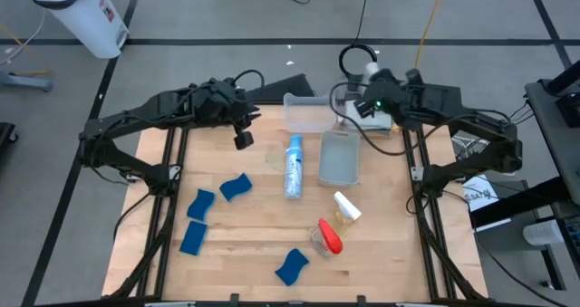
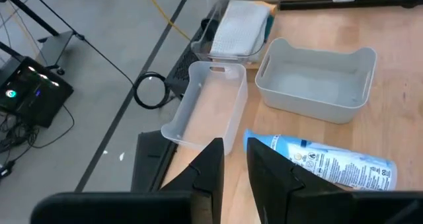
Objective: Pick & Place Kitchen Items
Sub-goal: Put the gray towel into the transparent bin
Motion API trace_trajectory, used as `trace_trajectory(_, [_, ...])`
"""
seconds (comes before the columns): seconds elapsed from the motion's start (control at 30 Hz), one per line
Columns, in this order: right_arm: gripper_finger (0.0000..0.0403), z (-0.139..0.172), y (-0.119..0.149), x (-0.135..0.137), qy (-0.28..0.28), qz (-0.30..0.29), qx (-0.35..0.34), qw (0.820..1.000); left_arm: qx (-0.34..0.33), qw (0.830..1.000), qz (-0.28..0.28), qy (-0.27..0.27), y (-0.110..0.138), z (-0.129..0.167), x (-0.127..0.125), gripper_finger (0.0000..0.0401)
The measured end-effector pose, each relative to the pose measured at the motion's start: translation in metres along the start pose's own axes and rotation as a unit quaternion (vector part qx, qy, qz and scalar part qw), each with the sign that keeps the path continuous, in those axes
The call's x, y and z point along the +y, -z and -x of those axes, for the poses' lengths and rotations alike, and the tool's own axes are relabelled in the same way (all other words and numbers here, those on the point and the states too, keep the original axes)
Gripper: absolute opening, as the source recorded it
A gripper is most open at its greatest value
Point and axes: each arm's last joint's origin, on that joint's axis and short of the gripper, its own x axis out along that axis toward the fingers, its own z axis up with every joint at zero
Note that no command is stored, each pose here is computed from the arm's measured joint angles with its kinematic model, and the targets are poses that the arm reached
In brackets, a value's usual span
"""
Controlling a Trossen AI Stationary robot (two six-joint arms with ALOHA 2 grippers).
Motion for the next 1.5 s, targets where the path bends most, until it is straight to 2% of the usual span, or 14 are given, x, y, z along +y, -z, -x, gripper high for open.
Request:
trace_trajectory(0.13, [0.0002,-0.009,0.02,-0.008,0.05,-0.033,0.027,0.998,0.001,1.0,0.0,0.0,0.0,-0.001,0.0,0.0067])
trace_trajectory(0.3, [0.0002,-0.037,0.041,-0.008,0.087,-0.059,0.038,0.994,0.001,1.0,0.0,0.0,0.0,-0.001,0.0,0.0067])
trace_trajectory(0.4, [0.0002,-0.055,0.045,-0.002,0.057,-0.084,0.022,0.995,0.001,1.0,0.0,0.0,0.0,-0.001,0.0,0.0067])
trace_trajectory(0.57, [0.0002,-0.083,0.049,0.013,-0.053,-0.11,-0.043,0.992,0.001,1.0,0.0,0.0,0.0,-0.001,0.0,0.0067])
trace_trajectory(0.63, [0.0002,-0.092,0.055,0.015,-0.065,-0.118,-0.057,0.989,0.001,1.0,0.0,0.0,0.0,-0.001,0.0,0.0067])
trace_trajectory(0.73, [0.0002,-0.107,0.07,0.015,-0.053,-0.127,-0.062,0.989,0.001,1.0,0.0,0.0,0.0,-0.001,0.0,0.0067])
trace_trajectory(1.0, [0.0004,-0.133,0.116,0.005,-0.007,-0.128,-0.002,0.992,0.001,1.0,-0.001,0.0,0.0,-0.001,0.0,0.0067])
trace_trajectory(1.33, [0.0005,-0.147,0.144,-0.007,0.028,-0.113,0.04,0.992,0.001,1.0,-0.001,0.0,0.0,-0.001,0.0,0.0067])
trace_trajectory(1.5, [0.0002,-0.142,0.145,-0.014,0.065,-0.099,0.03,0.993,0.001,1.0,-0.001,0.0,0.0,-0.001,0.0,0.0067])
